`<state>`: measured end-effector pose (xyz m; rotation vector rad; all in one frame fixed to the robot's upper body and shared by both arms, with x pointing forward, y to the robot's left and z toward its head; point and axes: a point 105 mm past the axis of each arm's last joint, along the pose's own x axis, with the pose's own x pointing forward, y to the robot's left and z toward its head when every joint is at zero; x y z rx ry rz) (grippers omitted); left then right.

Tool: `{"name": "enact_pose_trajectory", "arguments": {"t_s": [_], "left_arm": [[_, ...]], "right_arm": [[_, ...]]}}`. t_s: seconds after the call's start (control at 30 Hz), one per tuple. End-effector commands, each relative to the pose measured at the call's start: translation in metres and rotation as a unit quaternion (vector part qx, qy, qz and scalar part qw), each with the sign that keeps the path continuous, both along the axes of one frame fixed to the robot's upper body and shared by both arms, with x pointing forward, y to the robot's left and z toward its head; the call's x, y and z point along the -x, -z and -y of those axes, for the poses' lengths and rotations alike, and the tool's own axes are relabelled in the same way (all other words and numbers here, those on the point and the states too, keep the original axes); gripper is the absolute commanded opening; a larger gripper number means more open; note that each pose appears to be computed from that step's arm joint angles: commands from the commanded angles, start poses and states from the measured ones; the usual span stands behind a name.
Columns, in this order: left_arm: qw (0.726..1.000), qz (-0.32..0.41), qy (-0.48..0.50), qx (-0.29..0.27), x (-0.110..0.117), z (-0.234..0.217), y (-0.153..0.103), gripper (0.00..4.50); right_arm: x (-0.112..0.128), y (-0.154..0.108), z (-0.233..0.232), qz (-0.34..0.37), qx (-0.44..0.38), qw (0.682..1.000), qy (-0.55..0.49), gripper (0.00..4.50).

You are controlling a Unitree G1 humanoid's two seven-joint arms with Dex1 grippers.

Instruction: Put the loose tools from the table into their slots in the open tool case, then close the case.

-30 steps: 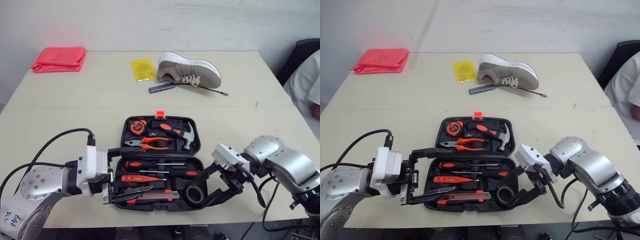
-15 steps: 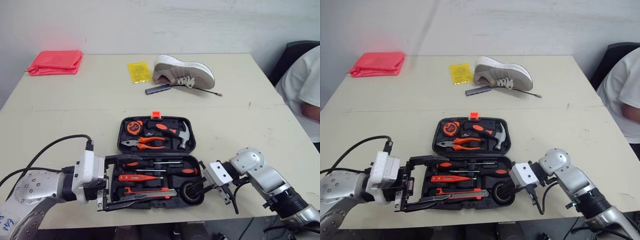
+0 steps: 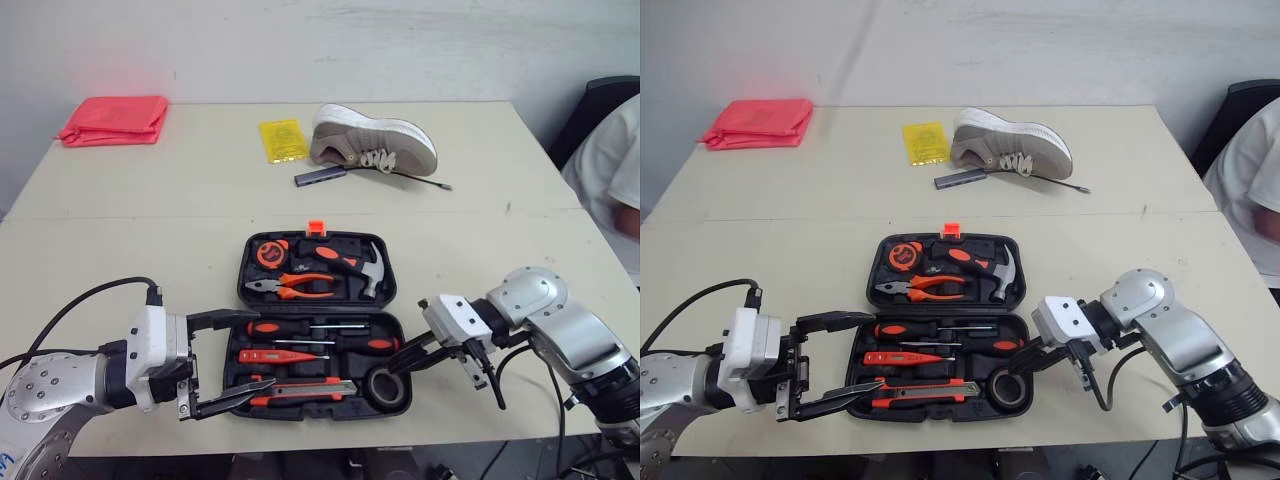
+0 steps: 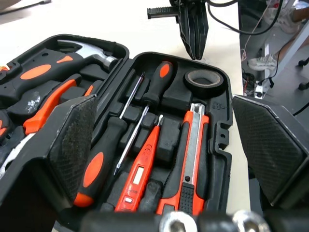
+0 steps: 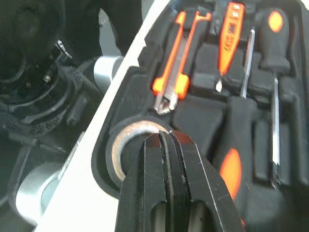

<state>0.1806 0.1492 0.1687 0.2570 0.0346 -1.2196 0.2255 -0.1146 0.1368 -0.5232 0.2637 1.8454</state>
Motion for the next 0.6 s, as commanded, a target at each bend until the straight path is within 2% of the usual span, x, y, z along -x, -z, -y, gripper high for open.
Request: {"name": "enact_pose_trajectory", "arguments": {"t_s": [0.03, 0.2, 0.43, 0.6], "left_arm": [[1.000, 0.012, 0.011, 0.005, 0.001, 0.005, -0.002, 4.50], [1.000, 0.012, 0.014, 0.005, 0.001, 0.005, -0.002, 4.50], [1.000, 0.007, 0.015, 0.002, 0.004, 0.004, -0.002, 4.50], [1.000, 0.005, 0.002, -0.005, 0.006, -0.004, -0.001, 4.50]], "right_arm": [[0.016, 0.000, -0.007, -0.029, -0.018, 0.999, -0.028, 0.09], [0.024, 0.020, -0.013, -0.051, -0.005, 0.998, -0.031, 0.09], [0.022, 0.073, 0.000, -0.031, 0.069, 0.997, -0.020, 0.09], [0.019, 0.067, 0.005, -0.021, 0.053, 0.998, -0.016, 0.09]]}}
